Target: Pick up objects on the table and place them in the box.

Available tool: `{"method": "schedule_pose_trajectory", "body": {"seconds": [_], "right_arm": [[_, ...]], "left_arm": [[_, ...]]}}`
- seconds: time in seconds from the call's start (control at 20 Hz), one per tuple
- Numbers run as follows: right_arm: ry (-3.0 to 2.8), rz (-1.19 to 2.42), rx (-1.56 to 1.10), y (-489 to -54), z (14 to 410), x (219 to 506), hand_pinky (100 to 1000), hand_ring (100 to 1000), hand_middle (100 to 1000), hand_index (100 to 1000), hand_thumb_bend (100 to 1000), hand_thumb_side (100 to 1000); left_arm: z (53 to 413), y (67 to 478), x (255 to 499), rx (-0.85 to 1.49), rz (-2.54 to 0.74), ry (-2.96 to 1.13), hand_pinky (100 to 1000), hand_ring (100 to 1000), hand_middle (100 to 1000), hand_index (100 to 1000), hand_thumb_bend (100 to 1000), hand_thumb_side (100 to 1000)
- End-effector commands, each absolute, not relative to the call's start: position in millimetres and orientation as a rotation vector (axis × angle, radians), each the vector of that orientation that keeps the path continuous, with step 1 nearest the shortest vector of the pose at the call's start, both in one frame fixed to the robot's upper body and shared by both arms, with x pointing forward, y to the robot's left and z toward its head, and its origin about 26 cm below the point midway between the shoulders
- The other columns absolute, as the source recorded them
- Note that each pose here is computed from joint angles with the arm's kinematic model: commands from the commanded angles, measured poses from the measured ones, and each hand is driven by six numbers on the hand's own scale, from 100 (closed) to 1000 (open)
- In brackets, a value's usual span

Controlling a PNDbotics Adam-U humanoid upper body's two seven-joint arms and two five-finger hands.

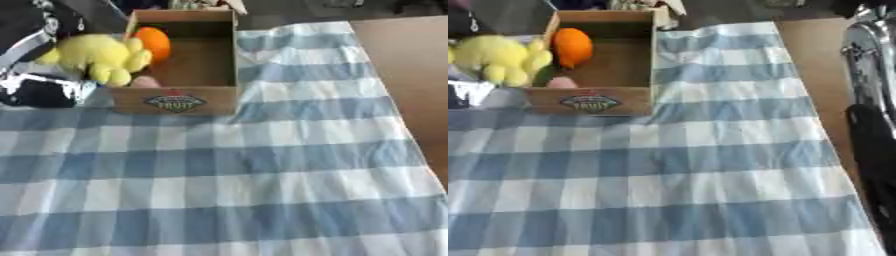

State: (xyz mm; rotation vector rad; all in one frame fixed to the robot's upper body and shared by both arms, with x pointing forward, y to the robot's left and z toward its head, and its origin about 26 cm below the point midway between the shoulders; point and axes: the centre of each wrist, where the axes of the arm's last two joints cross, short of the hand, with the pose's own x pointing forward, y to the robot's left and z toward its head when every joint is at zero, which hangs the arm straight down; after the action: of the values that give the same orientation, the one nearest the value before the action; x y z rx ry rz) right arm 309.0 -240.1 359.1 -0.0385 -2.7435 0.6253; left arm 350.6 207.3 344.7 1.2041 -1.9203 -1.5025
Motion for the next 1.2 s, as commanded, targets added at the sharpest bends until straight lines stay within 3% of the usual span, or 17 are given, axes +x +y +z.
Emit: {"method": "schedule_pose_trajectory", "body": {"seconds": [0.05, 0.7, 0.9, 1.2], "right_arm": [[-2.774, 0.652, -0.035, -237.9, 367.3, 304.6, 906, 804, 662, 854, 100, 563], [-2.811, 0.719, 0.025, -227.3, 376.1, 299.2, 907, 803, 660, 853, 100, 565], [-2.815, 0.723, 0.029, -226.8, 377.1, 298.6, 907, 803, 660, 853, 100, 565], [-2.813, 0.728, 0.04, -225.5, 377.1, 298.3, 909, 803, 659, 854, 100, 565]], "left_arm": [[354.5, 198.5, 363.6, 1.27, -1.476, -1.92, 315, 515, 467, 632, 100, 261], [333.5, 175.0, 447.9, 1.464, -1.33, -1.82, 349, 542, 498, 655, 100, 256], [321.7, 176.4, 462.1, 1.504, -1.313, -1.777, 352, 545, 500, 656, 100, 256], [303.2, 170.2, 475.3, 1.57, -1.346, -1.684, 500, 686, 641, 836, 100, 244]]}}
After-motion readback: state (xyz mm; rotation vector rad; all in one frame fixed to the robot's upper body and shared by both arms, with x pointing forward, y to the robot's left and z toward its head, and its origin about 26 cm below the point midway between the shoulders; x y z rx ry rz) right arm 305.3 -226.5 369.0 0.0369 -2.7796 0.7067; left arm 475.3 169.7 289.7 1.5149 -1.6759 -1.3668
